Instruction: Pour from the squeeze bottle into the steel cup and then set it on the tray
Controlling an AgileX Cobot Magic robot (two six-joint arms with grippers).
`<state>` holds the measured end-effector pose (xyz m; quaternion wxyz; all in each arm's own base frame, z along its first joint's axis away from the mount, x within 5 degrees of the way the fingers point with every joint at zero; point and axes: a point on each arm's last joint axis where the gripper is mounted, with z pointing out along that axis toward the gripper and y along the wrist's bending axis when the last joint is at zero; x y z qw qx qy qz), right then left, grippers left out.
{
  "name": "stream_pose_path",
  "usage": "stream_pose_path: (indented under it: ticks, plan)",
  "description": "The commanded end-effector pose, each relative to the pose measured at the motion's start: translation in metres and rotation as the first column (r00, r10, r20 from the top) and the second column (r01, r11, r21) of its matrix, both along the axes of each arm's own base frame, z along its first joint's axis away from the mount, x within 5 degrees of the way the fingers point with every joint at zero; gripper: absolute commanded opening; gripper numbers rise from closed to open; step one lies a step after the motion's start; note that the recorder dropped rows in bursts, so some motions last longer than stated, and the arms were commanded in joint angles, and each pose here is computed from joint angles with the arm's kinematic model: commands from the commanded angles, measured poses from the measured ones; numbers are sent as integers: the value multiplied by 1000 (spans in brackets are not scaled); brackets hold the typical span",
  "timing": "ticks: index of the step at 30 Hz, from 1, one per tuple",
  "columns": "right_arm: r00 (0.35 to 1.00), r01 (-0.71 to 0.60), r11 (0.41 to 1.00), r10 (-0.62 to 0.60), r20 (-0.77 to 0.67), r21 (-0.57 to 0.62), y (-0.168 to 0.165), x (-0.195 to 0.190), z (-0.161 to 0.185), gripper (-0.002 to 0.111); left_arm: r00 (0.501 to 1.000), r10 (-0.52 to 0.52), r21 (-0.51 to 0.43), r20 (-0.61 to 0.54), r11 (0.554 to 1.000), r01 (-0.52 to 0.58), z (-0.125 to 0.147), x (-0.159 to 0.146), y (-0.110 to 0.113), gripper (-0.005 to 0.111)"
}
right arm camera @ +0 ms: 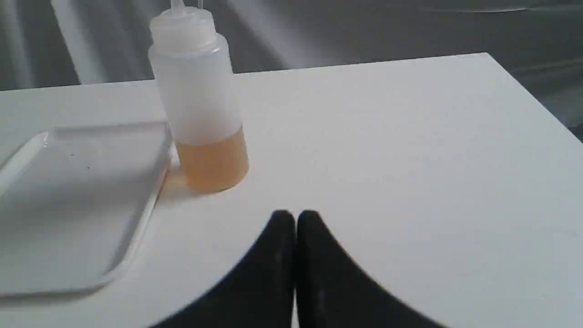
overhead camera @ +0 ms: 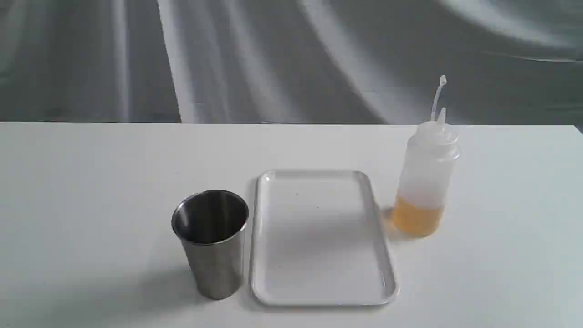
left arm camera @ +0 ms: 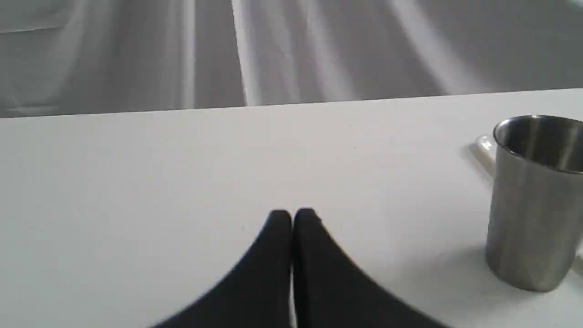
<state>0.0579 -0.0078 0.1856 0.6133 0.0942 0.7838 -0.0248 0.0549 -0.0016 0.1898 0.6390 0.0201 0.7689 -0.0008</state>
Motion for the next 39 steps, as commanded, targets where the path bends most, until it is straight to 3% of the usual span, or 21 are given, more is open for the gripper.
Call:
stream_pose_path:
  ticks: [1,13,18,29,39]
  plan:
    - [999,-12,1000,12,-34,10,1,-1,3,0,1000,2,-4,6,1000,-2,-1,0,0,0]
    - [1000,-16,995,18,24,-98,3,-18,82,0,1000,3,-7,6,1000,-3,-1,0,0,0]
    - [998,-31,996,26,-60,-82,4,-16,100,0,1000,2,-5,6,1000,-2,-1,0,0,0]
    - [966,-44,998,35,-257,-32,-9,44,132,0,1000,2,-5,6,1000,-2,-1,0,0,0]
    - [979,-135,987,119,-168,-90,-5,99,133,0,1000,2,-5,6,1000,-2,-1,0,0,0]
